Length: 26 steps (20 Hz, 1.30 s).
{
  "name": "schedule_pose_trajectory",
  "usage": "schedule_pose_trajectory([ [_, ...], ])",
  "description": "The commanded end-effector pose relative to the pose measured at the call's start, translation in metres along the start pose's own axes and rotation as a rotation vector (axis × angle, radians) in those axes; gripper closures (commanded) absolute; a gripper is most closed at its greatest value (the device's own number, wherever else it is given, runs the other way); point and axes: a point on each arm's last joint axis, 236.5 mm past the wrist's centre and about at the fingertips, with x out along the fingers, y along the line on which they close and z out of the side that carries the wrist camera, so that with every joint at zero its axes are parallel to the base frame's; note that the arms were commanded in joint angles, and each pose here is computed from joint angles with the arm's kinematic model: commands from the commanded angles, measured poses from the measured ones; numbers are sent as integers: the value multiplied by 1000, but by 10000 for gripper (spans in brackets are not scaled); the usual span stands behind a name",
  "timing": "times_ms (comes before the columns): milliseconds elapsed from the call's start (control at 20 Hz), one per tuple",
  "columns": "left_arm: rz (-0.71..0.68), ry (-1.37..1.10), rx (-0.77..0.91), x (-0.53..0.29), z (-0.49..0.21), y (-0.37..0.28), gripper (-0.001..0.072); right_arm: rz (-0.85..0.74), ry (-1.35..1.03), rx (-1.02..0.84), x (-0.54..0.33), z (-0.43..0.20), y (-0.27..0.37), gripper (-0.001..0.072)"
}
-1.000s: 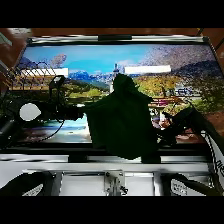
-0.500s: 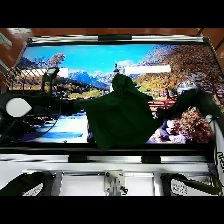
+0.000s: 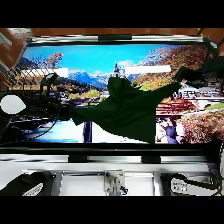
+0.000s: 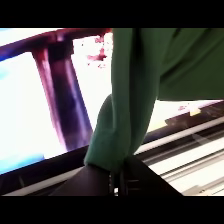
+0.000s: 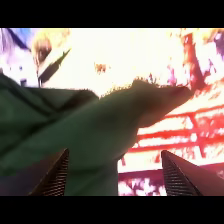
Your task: Fold the shirts.
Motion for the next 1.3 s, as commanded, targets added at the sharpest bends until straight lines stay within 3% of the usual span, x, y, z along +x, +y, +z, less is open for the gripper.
schedule_pose_trajectory([
  [0, -65, 2, -26, 4, -3, -18, 671, 18, 318, -111, -10, -70, -3, 50],
  [50, -75, -11, -23, 5, -1, -21, 671, -7, 415, -105, -16, -92, -15, 55],
  [100, -80, -20, -21, 5, 1, -23, 671, -7, 513, -75, -24, -115, -25, 129],
  [150, -82, -25, -18, 5, 2, -25, 671, 15, 561, -18, -29, -132, -31, 146],
  [300, -85, -22, -2, 6, 1, -27, 671, 123, 591, 182, -22, -187, -28, 142],
  [400, -85, -22, -2, 6, 1, -27, 671, 128, 587, 264, -4, -225, -25, 62],
  [600, -85, -21, -2, 6, 1, -27, 671, 198, 631, 350, 35, -287, 5, 64],
  [1250, -103, -58, 21, -3, 12, -35, 671, 260, 637, 331, 92, -308, 58, 81],
])
